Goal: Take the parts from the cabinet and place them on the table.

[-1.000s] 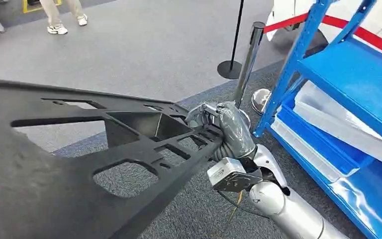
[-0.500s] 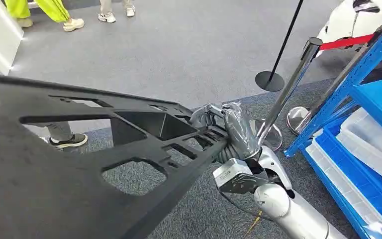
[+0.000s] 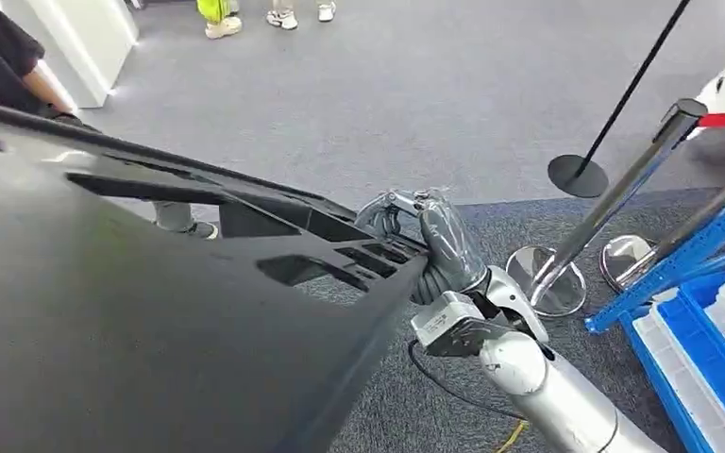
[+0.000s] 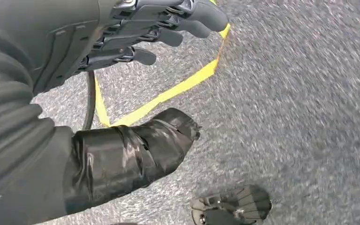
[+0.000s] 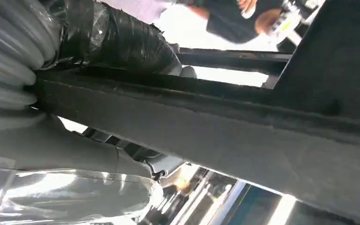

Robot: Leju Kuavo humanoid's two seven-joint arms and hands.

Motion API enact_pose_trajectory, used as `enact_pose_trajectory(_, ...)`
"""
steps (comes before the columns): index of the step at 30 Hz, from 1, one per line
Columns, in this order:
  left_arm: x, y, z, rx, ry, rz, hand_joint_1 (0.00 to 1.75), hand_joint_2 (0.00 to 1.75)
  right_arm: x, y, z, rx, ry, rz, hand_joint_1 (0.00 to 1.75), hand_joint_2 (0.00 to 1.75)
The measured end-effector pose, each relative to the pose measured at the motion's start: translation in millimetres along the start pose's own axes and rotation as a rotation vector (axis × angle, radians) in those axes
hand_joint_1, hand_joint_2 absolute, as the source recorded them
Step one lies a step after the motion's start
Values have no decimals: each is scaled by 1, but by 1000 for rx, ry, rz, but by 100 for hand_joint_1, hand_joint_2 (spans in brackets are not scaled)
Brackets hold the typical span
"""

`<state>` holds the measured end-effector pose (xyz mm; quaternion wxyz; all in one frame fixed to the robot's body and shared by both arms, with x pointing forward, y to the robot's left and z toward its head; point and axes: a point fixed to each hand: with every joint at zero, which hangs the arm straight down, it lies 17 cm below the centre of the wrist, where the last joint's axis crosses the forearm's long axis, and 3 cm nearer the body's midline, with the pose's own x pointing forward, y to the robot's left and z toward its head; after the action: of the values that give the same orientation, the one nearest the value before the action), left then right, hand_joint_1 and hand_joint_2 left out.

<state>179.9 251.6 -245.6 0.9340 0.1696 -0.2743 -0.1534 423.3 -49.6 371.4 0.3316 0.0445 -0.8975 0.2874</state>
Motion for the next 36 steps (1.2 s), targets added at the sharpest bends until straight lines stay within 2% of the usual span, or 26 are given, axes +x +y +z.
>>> enact_pose_trajectory(18, 4, -7, 2, -4, 5, 15, 0, 175, -6, 12, -3, 31, -1, -22, 175, 175)
enact_pose_trajectory(25, 6, -8, 2, -5, 3, 17, 0, 175, 2, 18, -4, 46, -30, -120, 175, 175)
enact_pose_trajectory(36, 1, -10, 4, -9, 8, 15, 0, 175, 6, 18, -5, 48, -42, -126, 175, 175)
